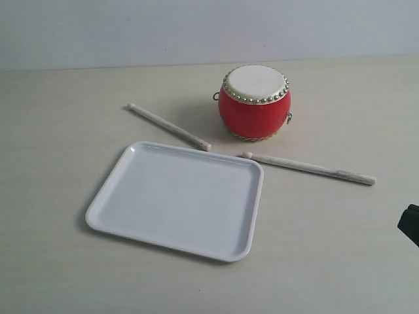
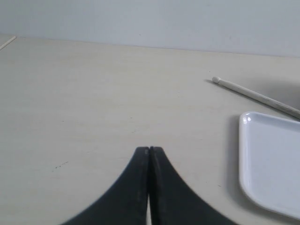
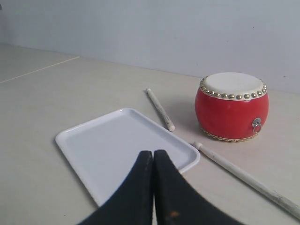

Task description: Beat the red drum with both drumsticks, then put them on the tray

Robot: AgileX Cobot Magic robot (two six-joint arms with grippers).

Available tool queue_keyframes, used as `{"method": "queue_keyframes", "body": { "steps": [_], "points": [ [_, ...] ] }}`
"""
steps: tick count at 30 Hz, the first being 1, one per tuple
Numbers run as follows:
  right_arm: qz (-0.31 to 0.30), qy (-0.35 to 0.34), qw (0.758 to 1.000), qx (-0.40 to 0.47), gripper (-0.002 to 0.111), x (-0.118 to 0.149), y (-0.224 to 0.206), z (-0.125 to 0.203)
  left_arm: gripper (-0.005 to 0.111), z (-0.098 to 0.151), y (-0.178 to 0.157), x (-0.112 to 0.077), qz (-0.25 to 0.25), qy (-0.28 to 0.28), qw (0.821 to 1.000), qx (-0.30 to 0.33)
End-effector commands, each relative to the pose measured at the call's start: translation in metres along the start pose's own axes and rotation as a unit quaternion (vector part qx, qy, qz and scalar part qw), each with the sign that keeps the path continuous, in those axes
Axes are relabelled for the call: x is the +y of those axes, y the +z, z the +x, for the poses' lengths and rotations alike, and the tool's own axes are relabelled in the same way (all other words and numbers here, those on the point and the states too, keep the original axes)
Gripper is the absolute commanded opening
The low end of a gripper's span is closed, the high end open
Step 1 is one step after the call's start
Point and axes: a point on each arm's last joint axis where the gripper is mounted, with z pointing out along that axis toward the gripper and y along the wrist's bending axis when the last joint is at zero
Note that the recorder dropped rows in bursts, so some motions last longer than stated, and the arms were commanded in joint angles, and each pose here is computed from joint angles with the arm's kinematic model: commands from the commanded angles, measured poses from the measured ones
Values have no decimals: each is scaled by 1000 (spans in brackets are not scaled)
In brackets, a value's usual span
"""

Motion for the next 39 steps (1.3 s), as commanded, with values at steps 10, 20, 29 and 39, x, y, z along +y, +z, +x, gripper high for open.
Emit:
{"method": "queue_keyframes", "body": {
  "steps": [10, 20, 29, 39],
  "points": [
    [-4, 1, 1000, -12, 0, 1, 0, -1, 1, -1, 0, 0, 1, -8, 1000, -7],
    [-9, 0, 999, -37, 0, 2, 0, -6, 1, -1, 0, 0, 1, -8, 1000, -7],
    [-15, 3, 998, -61, 0, 3, -1, -10, 1, -1, 0, 0, 1, -8, 1000, -7],
    [-29, 31, 994, -106, 0, 4, -2, -18, 1, -1, 0, 0, 1, -8, 1000, -7]
  ]
}}
